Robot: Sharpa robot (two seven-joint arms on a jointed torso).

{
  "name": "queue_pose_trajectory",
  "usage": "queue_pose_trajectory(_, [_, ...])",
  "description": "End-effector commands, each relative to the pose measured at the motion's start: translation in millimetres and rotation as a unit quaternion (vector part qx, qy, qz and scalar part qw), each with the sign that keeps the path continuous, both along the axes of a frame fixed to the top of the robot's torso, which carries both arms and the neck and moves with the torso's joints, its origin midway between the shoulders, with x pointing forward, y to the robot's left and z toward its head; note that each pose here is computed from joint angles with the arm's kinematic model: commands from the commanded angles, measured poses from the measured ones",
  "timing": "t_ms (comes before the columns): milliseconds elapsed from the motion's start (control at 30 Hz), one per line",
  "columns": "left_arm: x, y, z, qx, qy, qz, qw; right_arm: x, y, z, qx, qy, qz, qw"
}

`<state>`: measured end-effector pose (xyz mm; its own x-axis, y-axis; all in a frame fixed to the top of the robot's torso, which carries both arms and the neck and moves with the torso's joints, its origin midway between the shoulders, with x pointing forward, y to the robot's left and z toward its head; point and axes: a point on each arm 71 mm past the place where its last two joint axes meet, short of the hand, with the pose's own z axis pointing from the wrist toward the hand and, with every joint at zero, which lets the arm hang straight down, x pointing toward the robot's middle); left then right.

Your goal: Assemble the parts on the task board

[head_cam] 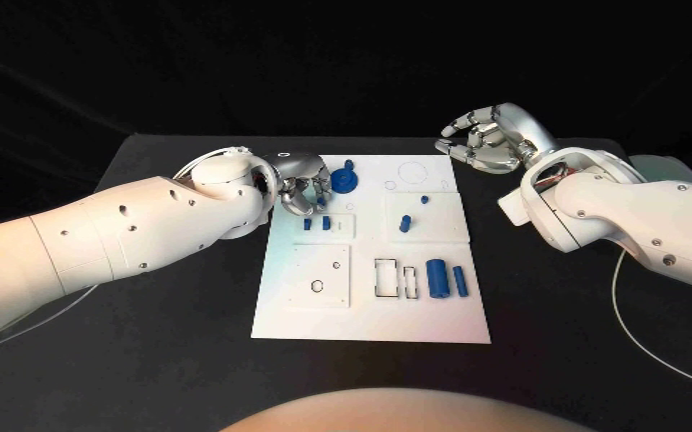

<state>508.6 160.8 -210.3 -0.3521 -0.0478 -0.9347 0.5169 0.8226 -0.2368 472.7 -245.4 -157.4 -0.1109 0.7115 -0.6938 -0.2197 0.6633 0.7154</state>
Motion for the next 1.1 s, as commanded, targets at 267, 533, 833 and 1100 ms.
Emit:
queue_pose_trajectory(267, [-0.6,-0.3,0.3,-0.002,0.000,0.002,1.000,-0.2,0.6,-0.4,-0.002,-0.002,0.005,1.000])
queue_pose_trajectory(533, [-0.5,1.4,2.0,-0.011,-0.009,0.004,1.000,0.1,-0.6,-1.4,-0.006,0.001,0.004,1.000])
queue_pose_trajectory(833, [-0.7,5.2,12.2,-0.071,-0.043,0.006,0.997,1.9,-2.1,-4.2,-0.035,-0.001,0.016,0.999])
queue_pose_trajectory(1100, [-1.7,23.4,20.0,-0.122,-0.025,0.030,0.992,2.0,-0.5,-9.6,-0.093,0.007,0.050,0.994])
